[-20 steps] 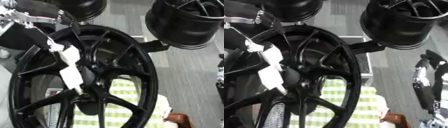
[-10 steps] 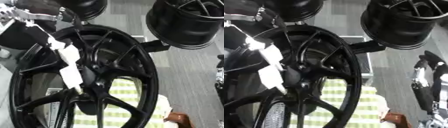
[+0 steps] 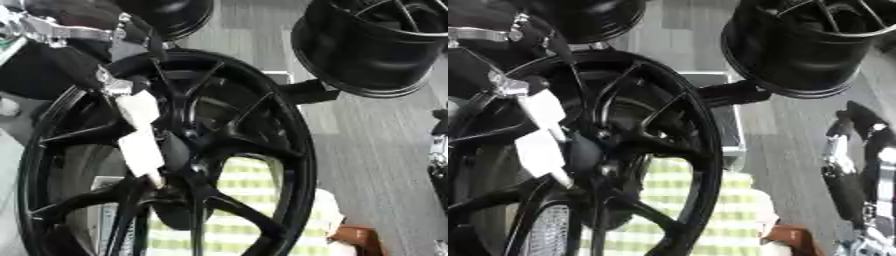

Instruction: Pull the pin out of the wheel hub.

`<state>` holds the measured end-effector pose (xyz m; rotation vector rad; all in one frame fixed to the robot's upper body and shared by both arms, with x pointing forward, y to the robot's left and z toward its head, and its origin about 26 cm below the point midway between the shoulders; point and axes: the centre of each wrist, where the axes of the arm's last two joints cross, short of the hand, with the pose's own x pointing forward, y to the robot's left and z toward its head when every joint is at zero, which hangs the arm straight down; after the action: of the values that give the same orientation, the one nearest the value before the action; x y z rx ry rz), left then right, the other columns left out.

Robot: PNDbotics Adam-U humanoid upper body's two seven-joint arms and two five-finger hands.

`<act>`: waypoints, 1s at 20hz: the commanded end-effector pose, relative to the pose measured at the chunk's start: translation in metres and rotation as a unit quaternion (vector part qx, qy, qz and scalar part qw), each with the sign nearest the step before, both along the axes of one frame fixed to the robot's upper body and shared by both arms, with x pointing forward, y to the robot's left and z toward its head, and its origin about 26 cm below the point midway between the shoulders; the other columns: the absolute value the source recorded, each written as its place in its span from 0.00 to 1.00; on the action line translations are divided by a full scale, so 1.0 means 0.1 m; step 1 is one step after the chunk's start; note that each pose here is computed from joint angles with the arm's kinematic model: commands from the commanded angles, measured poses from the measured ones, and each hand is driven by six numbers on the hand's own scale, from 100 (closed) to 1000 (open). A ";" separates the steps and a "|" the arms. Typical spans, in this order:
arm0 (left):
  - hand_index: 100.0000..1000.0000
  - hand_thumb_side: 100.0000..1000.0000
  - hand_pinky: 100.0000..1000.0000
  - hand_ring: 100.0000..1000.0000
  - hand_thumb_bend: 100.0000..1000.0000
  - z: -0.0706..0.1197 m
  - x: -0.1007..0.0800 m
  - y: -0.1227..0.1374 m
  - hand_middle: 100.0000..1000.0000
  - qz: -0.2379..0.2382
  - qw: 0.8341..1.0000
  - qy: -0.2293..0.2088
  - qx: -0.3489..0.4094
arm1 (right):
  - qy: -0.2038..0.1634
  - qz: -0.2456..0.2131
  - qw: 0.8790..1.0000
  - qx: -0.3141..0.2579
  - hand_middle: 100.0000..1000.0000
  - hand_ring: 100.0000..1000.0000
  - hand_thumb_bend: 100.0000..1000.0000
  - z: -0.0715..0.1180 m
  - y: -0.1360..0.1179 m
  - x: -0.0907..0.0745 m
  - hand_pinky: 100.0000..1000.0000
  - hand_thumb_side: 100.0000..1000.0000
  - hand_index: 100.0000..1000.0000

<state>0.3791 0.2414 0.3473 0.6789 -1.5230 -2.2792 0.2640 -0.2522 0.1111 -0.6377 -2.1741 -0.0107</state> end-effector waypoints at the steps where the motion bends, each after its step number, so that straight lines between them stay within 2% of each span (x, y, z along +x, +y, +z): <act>1: 0.87 0.73 0.85 0.84 0.26 0.19 -0.15 0.07 0.81 -0.048 0.994 -0.016 0.102 | -0.009 -0.001 1.000 -0.011 0.64 0.82 0.00 0.06 -0.03 -0.02 0.91 0.64 0.79; 2: 0.86 0.70 0.85 0.84 0.34 0.20 -0.17 0.07 0.81 -0.052 0.993 -0.020 0.107 | -0.009 -0.002 1.000 -0.011 0.64 0.82 0.00 0.06 -0.03 -0.02 0.91 0.64 0.79; 7: 0.84 0.63 0.85 0.84 0.38 0.14 -0.28 0.06 0.81 -0.068 0.988 -0.028 0.138 | -0.009 -0.002 1.000 -0.011 0.64 0.82 0.00 0.06 -0.03 -0.01 0.91 0.64 0.79; 8: 0.84 0.58 0.86 0.85 0.39 0.12 -0.29 0.07 0.81 -0.069 0.987 -0.028 0.145 | -0.009 -0.002 1.000 -0.010 0.63 0.82 0.00 0.06 -0.02 -0.01 0.91 0.64 0.79; 9: 0.83 0.56 0.85 0.85 0.39 0.10 -0.30 0.06 0.81 -0.070 0.986 -0.028 0.151 | -0.009 -0.002 1.000 -0.010 0.63 0.82 0.00 0.06 -0.02 -0.01 0.91 0.64 0.79; 10: 0.83 0.47 0.85 0.84 0.36 0.08 -0.30 0.06 0.80 -0.072 0.985 -0.028 0.155 | -0.009 -0.002 1.000 -0.010 0.63 0.82 0.00 0.06 -0.02 -0.01 0.91 0.64 0.79; 14: 0.82 0.40 0.85 0.84 0.35 0.03 -0.28 0.08 0.80 -0.067 0.984 -0.024 0.166 | -0.010 0.000 1.000 -0.008 0.63 0.82 0.00 0.07 -0.01 -0.01 0.91 0.64 0.79; 17: 0.84 0.40 0.85 0.84 0.33 -0.03 -0.24 0.09 0.80 -0.060 0.983 -0.019 0.171 | -0.009 0.001 1.000 -0.007 0.63 0.82 0.00 0.07 -0.01 -0.01 0.91 0.64 0.79; 20: 0.85 0.31 0.85 0.85 0.33 -0.05 -0.20 0.08 0.83 -0.056 0.983 -0.018 0.173 | -0.009 0.002 1.000 -0.006 0.63 0.82 0.00 0.07 0.00 -0.01 0.91 0.65 0.79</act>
<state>0.3600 0.2465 0.3347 0.7656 -1.4347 -2.3951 0.2641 -0.2519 0.1111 -0.6393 -2.1698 -0.0105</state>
